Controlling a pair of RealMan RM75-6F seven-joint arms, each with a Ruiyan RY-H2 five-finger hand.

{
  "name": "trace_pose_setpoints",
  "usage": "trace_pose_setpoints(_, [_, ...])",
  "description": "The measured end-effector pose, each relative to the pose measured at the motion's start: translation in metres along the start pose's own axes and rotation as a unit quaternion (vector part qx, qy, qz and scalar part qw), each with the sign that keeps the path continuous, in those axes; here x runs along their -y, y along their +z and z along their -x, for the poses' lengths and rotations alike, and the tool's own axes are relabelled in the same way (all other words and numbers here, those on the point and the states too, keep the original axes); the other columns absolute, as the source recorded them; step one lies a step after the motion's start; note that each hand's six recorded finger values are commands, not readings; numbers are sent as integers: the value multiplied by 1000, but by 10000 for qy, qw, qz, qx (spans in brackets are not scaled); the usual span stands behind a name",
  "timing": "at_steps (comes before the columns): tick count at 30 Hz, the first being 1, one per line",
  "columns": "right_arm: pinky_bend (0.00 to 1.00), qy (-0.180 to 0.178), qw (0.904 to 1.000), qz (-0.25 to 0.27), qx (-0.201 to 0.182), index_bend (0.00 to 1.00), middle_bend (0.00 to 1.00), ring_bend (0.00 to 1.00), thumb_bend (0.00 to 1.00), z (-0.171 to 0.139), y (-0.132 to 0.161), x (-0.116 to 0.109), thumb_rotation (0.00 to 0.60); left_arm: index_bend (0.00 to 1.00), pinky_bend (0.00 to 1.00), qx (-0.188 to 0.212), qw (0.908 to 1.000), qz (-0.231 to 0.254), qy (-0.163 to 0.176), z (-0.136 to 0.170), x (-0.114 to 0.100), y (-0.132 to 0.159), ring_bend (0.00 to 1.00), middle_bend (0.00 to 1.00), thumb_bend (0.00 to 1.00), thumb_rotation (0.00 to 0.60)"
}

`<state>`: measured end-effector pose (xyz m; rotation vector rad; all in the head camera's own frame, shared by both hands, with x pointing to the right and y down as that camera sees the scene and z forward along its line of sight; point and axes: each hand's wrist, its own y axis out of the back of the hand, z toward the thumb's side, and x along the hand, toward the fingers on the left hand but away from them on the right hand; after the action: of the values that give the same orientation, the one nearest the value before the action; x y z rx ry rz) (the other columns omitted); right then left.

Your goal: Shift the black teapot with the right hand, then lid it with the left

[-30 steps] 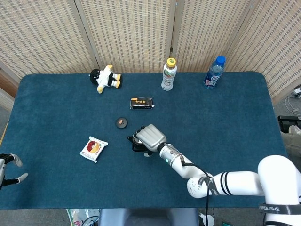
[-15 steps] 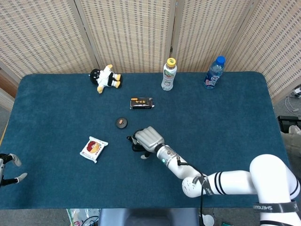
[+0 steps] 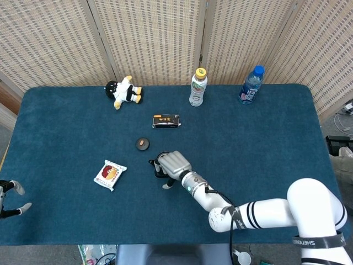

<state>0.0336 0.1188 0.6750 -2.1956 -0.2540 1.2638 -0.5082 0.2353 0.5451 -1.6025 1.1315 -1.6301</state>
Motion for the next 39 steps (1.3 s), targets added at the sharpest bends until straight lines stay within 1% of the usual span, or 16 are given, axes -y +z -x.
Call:
trace_pose_setpoints(7, [627,77,9999,31,94,417,485,360,78,1,-3,3,600,580,477,-5,10000,-8,-3,0,0,0,377,533,106,600])
trace_pose_setpoints(11, [636,181,9997,74,143,419,487,361,78,2,-5,6,600,580,477,-16,10000,-1,-1,0,0,-1,377,533,106,600])
trace_pose_setpoints(19, [677,288,9993,127,207,424,491,366,77,2,-5,8,600,580,477,-11,10000,3,10,0,-1,-1,377,533,106,600])
trace_pose_setpoints(34, [757,436,9981,246,355,458,528,404,78,4,-6,12,600,580,477,-21,10000,19,38,0,-3,-1,377,533,106,600])
trace_pose_setpoints(39, [761,459,9977,327,365,458,529,407,77,5,-5,12,600,580,477,-21,10000,31,49,1,-3,-2,377,533,106,600])
